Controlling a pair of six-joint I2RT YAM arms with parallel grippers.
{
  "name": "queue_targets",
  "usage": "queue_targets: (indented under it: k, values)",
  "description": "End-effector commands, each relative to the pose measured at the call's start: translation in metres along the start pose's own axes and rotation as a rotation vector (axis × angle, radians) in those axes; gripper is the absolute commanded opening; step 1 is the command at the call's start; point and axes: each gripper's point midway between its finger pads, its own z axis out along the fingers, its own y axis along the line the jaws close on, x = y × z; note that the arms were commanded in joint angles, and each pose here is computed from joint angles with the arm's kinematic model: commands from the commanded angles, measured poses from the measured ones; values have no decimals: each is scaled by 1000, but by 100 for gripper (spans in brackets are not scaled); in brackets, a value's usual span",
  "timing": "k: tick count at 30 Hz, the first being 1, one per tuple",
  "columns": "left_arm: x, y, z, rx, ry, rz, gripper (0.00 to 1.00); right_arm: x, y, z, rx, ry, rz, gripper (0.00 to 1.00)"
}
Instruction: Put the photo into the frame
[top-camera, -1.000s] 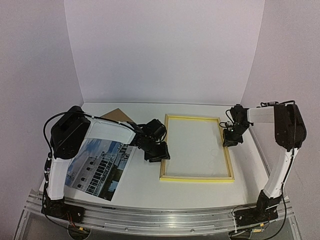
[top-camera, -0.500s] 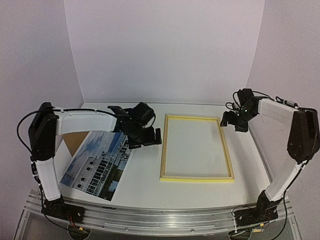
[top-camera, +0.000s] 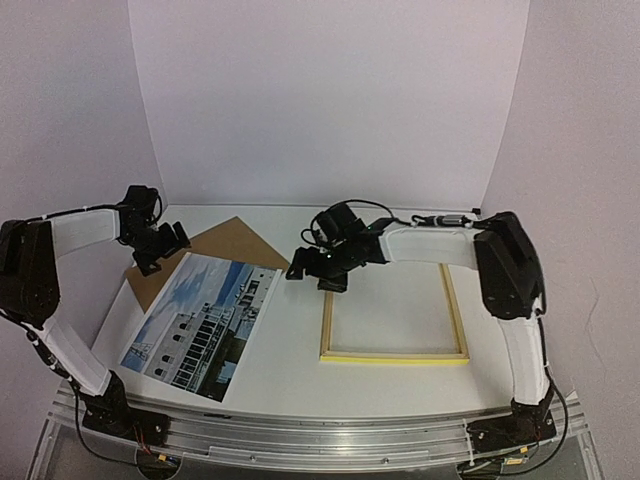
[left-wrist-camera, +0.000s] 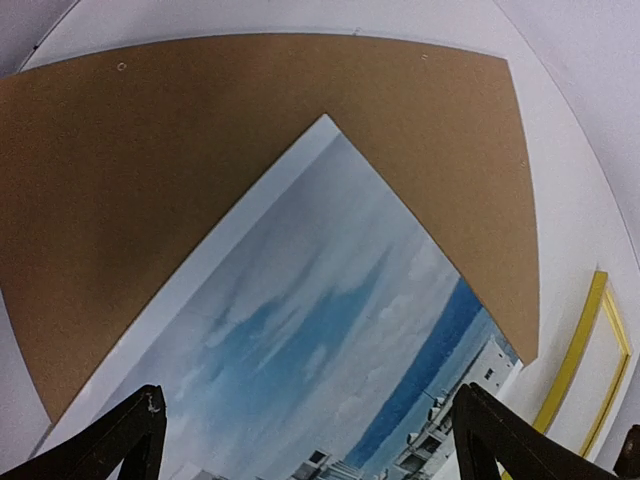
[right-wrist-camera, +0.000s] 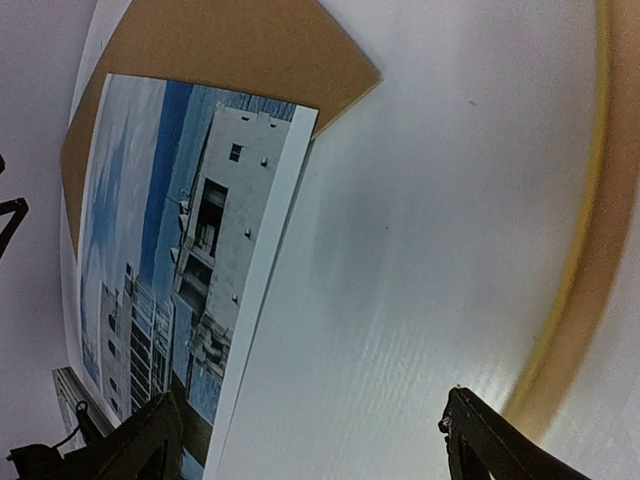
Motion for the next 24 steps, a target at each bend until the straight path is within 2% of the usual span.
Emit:
queue_targets:
  k: [1, 7, 16, 24]
  values:
    - [-11, 19, 19, 51, 22, -6, 100, -23, 12, 40, -37, -55, 142, 86]
    - [-6, 50, 40, 0, 54, -42, 100, -34, 16, 83, -66, -73, 178, 85]
    - [16, 68, 60, -31, 112, -69, 100, -39, -3, 119, -21, -111, 244, 84]
    - [32, 74, 65, -21, 145, -86, 100, -19, 15, 141, -110, -13, 260, 81]
